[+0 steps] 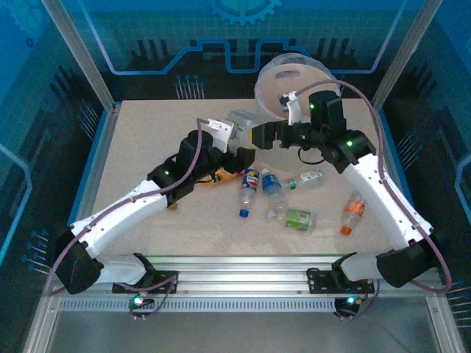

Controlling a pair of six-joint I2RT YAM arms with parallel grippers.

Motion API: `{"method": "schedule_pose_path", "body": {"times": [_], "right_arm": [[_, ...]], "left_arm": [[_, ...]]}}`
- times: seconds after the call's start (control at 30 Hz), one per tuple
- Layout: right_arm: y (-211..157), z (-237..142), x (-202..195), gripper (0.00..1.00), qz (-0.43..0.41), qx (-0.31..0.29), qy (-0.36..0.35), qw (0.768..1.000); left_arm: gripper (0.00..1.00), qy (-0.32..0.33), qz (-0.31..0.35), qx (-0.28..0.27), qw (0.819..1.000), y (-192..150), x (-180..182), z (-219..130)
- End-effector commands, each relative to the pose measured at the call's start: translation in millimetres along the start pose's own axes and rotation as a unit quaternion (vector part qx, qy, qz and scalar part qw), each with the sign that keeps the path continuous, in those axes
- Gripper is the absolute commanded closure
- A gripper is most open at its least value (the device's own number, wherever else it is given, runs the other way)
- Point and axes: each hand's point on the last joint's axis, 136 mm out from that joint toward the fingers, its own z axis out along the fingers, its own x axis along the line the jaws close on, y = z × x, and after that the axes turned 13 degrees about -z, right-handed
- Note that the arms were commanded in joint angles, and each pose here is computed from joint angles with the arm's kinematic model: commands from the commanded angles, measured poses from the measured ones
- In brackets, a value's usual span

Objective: Put the plastic bottles in the bin

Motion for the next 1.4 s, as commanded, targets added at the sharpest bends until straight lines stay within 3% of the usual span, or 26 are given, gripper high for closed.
{"method": "schedule_pose_path", "body": {"times": [0.0, 0.5, 0.6, 0.73, 0.87, 0.93, 1.2, 1.37], "right_arm": [[10, -1, 19, 0.01, -0.036, -0.017, 0.033, 0.999], [13, 25, 16, 0.07, -0.043, 0.002, 0.032, 0.999], [12, 30, 15, 0.14, -0.039, 0.005, 0.035, 0.999], [13, 33, 15, 0.32, -0.036, 0.006, 0.039, 0.999], [18, 31, 16, 0.45, -0.040, -0.002, 0.034, 0.999], [22, 30, 15, 0.49, -0.044, -0.006, 0.028, 0.999], [54, 18, 3, 0.55, -0.082, -0.023, -0.027, 0.996], [94, 1, -19, 0.58, -0.103, -0.053, -0.090, 0.989]], "left_arm": [[0.27, -0.044, 0.005, -0.037, 0.998, 29, -22, -5], [0.27, -0.085, 0.006, -0.035, 0.996, 31, -36, -10], [0.26, -0.088, 0.006, -0.038, 0.995, 32, -37, -12], [0.23, -0.083, 0.007, -0.043, 0.996, 33, -35, -14], [0.12, -0.079, 0.006, -0.049, 0.996, 34, -33, -17], [0.01, -0.077, 0.005, -0.053, 0.996, 36, -33, -20], [0.01, -0.076, 0.001, -0.096, 0.992, 45, -29, -45], [0.01, -0.054, -0.006, -0.132, 0.990, 47, -17, -66]]}}
